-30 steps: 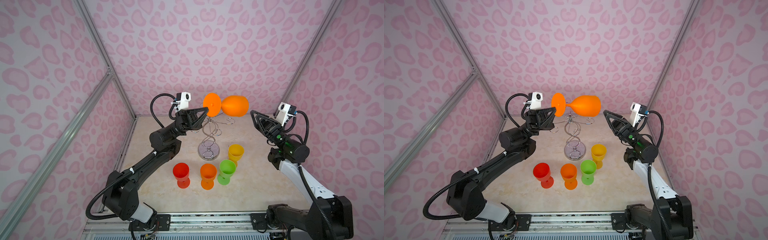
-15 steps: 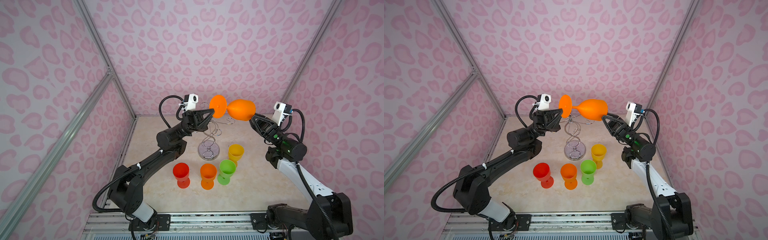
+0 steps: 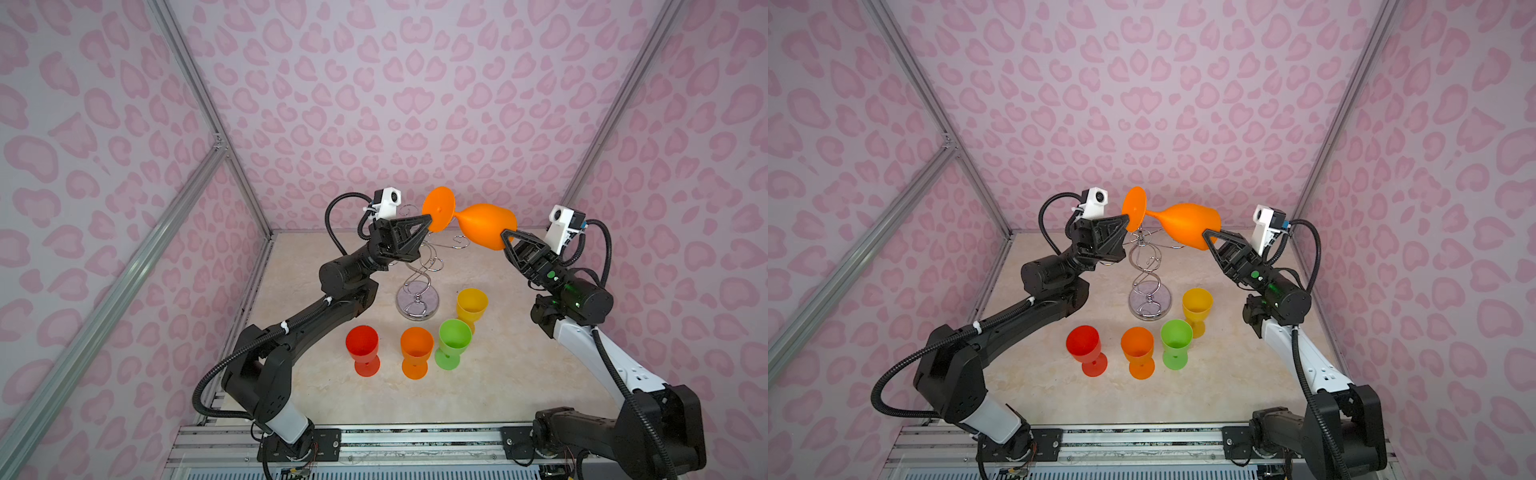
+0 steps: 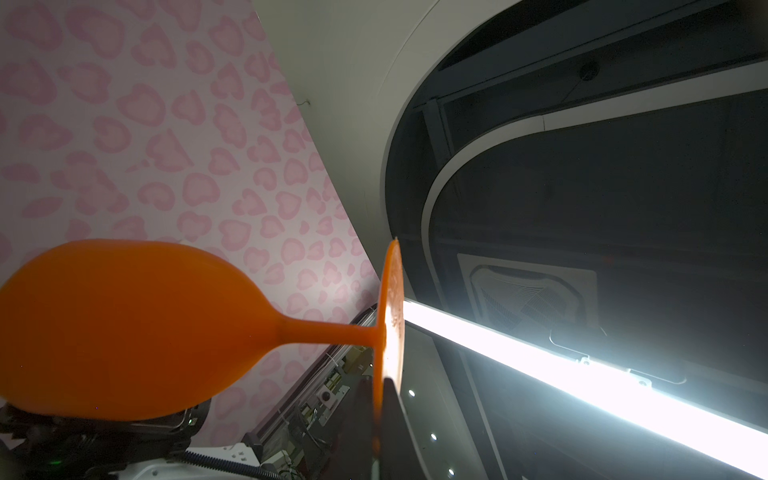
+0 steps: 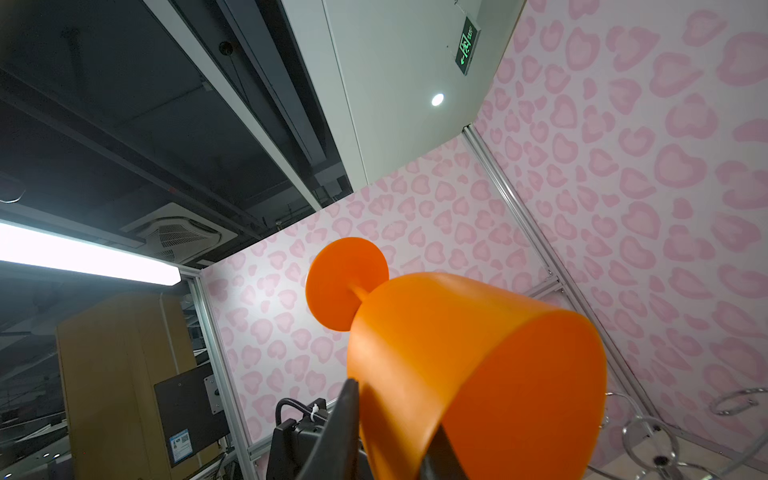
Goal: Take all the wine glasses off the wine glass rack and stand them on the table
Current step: 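Close the right gripper on the orange glass bowl held by the left gripper, then pull the orange glass away with the right gripper while the left gripper opens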
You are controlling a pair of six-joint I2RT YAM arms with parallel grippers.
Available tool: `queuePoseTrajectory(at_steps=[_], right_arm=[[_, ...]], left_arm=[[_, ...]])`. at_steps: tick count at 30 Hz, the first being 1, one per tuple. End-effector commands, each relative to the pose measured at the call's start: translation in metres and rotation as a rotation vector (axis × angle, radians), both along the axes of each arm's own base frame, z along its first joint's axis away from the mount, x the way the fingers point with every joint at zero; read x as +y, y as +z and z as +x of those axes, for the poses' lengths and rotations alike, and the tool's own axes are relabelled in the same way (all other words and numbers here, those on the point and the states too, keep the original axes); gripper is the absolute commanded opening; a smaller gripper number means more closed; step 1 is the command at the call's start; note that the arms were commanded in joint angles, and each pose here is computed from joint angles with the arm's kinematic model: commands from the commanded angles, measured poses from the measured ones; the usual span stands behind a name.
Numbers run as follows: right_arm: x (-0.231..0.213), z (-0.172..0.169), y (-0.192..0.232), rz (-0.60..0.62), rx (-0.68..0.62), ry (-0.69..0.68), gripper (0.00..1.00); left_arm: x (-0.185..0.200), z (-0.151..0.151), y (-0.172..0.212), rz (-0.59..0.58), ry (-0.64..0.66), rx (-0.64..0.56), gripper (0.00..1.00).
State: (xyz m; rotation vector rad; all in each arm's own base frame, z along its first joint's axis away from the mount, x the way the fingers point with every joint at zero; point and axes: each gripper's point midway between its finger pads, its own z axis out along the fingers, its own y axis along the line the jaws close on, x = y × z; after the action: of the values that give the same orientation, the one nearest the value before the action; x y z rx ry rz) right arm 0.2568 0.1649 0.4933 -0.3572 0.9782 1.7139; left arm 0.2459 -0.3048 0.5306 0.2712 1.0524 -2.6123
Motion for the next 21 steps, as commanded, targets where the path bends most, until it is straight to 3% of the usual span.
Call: queuePoseTrajectory(at_steps=[1, 6, 14, 18, 21], right_arm=[[0.001, -0.006, -0.001, -0.006, -0.016, 0.009, 0.13], [-0.002, -0.01, 0.002, 0.012, -0.019, 0.004, 0.0], [-0.019, -0.002, 0.019, 0.022, 0.0, -0.077, 0.0], [-0.033, 0.025, 0.015, -0.116, 0.086, -0.28, 0.0], [-0.051, 0.044, -0.001, -0.347, 0.184, -0.57, 0.0]], left_arm=[[0.0, -0.006, 0.001, -0.005, -0.003, -0.042, 0.13], [-0.002, -0.002, -0.001, -0.003, -0.003, -0.03, 0.26], [-0.005, -0.006, -0.008, 0.022, 0.015, -0.073, 0.56], [-0.006, -0.017, -0.013, 0.052, 0.03, -0.142, 0.64], [-0.007, -0.026, -0.016, 0.076, 0.036, -0.201, 0.67]])
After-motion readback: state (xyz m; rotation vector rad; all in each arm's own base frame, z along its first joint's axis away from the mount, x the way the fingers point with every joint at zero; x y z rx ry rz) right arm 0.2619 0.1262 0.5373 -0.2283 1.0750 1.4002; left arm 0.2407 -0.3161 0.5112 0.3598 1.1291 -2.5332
